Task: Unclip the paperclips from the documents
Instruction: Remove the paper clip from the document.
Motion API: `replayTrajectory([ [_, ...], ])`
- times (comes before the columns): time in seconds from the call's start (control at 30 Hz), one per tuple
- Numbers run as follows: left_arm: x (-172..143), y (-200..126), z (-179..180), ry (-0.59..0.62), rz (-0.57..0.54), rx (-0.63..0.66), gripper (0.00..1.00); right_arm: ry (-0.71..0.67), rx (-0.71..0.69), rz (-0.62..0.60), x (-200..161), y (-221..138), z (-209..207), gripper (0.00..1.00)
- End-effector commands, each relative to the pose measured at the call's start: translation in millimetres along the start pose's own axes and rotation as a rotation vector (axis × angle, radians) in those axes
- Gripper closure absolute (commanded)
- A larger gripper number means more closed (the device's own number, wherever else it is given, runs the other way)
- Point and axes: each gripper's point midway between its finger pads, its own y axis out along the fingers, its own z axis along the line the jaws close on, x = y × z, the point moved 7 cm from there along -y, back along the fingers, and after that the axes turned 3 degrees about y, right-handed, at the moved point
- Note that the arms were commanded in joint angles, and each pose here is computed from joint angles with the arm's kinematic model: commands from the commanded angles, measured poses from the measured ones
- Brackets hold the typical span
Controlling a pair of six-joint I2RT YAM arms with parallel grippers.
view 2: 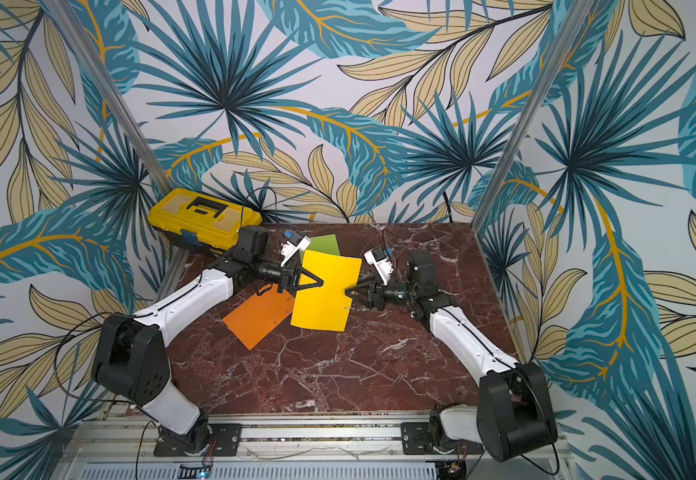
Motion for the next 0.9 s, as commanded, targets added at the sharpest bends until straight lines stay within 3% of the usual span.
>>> replayTrajectory([
  [0.0, 2.6, -5.4, -6.6, 0.041, -0.014, -0.001, 1.00, 0.002, 0.035, 0.005, -6.2, -0.2, 1.6, 0.62],
  [0.47, -1.4, -6.9, 0.5, 0.022, -0.013, 0.016, 1.00, -0.001, 0.044, -0.004, -4.6, -3.6, 4.0, 0.83],
  [0.87, -2.4, -6.7, 1.5, 0.024, -0.012, 0.016, 1.00, 0.004, 0.052, -0.008, -2.4, -4.2, 4.0, 0.92],
])
